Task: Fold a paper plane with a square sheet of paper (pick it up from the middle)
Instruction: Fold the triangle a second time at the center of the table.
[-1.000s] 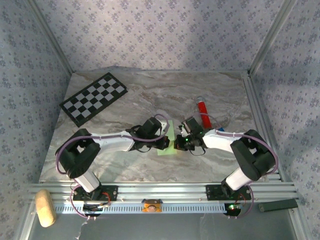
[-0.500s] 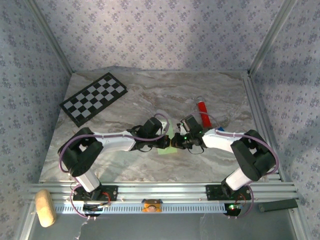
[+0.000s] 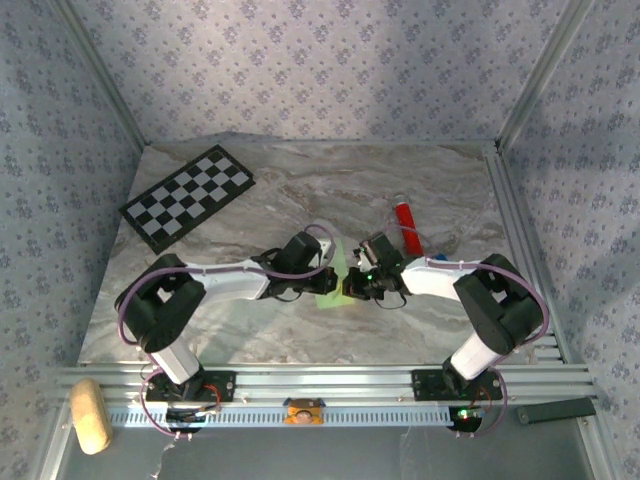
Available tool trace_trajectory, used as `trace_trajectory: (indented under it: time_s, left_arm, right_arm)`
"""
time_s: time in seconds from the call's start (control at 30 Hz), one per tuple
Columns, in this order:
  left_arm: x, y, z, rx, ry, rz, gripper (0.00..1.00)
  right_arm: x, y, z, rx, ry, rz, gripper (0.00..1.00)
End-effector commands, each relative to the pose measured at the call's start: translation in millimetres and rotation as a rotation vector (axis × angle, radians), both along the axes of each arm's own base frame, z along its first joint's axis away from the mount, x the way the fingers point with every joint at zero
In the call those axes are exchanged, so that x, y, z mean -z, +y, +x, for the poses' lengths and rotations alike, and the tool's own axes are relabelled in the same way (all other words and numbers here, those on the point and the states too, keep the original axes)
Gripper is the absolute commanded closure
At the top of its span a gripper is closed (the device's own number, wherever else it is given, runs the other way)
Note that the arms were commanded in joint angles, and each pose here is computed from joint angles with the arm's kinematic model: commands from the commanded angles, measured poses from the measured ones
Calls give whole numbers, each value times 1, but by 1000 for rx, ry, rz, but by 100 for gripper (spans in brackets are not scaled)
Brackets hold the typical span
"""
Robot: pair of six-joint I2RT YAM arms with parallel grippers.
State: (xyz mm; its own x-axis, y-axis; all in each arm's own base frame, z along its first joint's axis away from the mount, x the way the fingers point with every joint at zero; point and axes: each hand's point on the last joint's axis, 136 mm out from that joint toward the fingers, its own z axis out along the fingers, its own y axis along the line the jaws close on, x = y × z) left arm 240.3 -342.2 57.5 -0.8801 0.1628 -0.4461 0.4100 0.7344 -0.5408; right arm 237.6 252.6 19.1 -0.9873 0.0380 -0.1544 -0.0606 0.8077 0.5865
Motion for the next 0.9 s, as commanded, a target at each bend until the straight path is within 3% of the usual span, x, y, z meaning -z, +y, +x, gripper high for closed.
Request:
trace_trajectory:
  time_s: [0.0, 0.27, 0.87]
  left_arm:
    - [4, 3, 6, 6, 4, 13, 100]
    - [11, 14, 16, 34, -22, 112, 100]
    - [21, 25, 25, 8, -20, 170, 100]
  right_arm:
    - [21, -18, -10, 19, 49, -93, 93]
    - [18, -15, -9, 17, 59, -71, 93]
    - [17, -18, -9, 18, 65, -85, 93]
